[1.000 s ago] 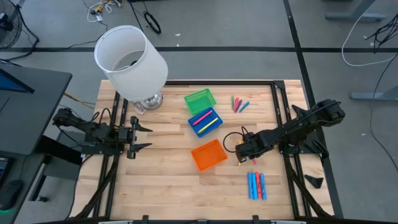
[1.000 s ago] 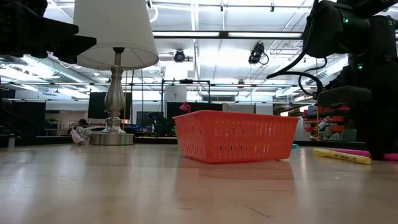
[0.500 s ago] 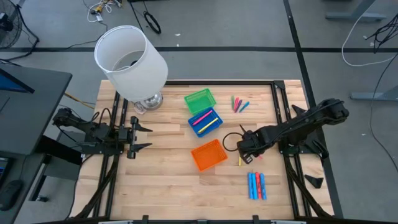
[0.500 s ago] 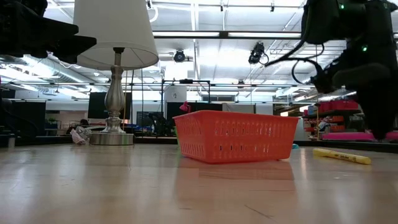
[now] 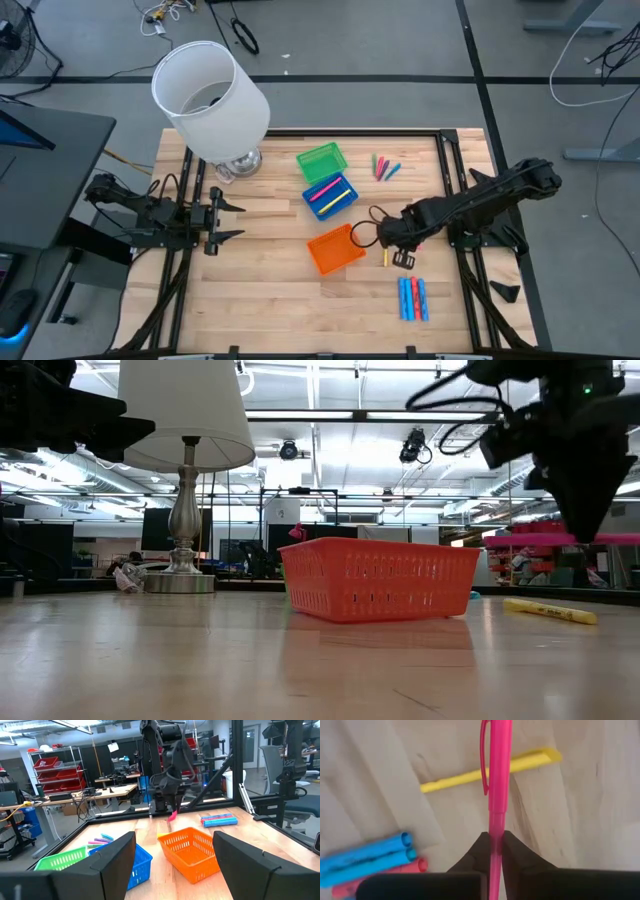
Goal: Pick & Place Markers
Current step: Put the pink pen into the blue bin
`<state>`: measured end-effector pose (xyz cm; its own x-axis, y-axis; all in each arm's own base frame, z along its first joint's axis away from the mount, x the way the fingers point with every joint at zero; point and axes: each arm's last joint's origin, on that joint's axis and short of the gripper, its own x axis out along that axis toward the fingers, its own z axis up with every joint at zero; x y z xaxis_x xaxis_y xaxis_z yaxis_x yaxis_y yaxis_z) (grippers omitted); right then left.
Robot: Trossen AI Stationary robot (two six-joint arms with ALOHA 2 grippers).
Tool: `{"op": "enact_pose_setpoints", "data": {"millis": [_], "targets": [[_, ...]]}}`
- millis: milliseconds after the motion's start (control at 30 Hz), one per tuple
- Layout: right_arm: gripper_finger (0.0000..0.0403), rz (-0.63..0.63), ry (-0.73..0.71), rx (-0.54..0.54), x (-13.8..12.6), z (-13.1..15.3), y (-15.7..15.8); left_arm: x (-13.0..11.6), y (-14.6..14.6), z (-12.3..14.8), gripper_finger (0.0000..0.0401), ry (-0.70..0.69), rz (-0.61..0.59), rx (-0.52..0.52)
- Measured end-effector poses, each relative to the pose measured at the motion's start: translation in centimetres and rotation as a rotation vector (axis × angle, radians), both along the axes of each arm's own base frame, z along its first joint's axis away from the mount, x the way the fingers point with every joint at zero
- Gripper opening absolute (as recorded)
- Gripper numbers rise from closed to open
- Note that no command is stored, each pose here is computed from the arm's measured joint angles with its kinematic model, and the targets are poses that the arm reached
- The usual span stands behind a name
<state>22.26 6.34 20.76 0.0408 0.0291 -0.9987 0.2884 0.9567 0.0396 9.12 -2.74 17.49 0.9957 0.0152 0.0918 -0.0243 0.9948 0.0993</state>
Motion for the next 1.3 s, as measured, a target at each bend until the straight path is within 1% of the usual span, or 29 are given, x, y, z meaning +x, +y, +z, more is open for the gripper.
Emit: {"op": "enact_pose_setpoints", "data": {"millis": [133, 367, 500, 733, 900, 1033, 1167, 1300], "targets": [[0.002, 0.141, 0.001, -0.007, 0.2, 1.0, 0.0, 0.0, 0.0, 0.0, 0.0273, 0.0, 0.0, 0.0], [0.002, 0.352, -0.012, -0.015, 0.5, 2.4, 0.1, 0.0, 0.0, 0.0, 0.0273, 0.0, 0.0, 0.0], [0.002, 0.448, -0.021, -0.019, 0.6, 2.8, 0.0, 0.0, 0.0, 0.0, 0.0273, 0.0, 0.0, 0.0], [0.002, 0.54, 0.021, -0.024, 0.2, 2.8, -0.3, 0.0, 0.0, 0.0, 0.0273, 0.0, 0.0, 0.0], [0.002, 0.591, 0.025, -0.024, 0.3, 2.8, -0.6, 0.0, 0.0, 0.0, 0.0273, 0.0, 0.0, 0.0], [0.002, 0.604, 0.034, -0.027, 1.2, 2.7, -1.4, 0.0, 0.0, 0.0, 0.0273, 0.0, 0.0, 0.0], [0.002, 0.636, 0.031, -0.068, 2.4, 3.0, -2.4, 0.0, 0.0, 0.0, 0.0273, 0.0, 0.0, 0.0], [0.002, 0.675, 0.019, -0.083, 3.7, 3.3, -3.3, 0.0, 0.0, 0.0, 0.0273, 0.0, 0.0, 0.0]]}}
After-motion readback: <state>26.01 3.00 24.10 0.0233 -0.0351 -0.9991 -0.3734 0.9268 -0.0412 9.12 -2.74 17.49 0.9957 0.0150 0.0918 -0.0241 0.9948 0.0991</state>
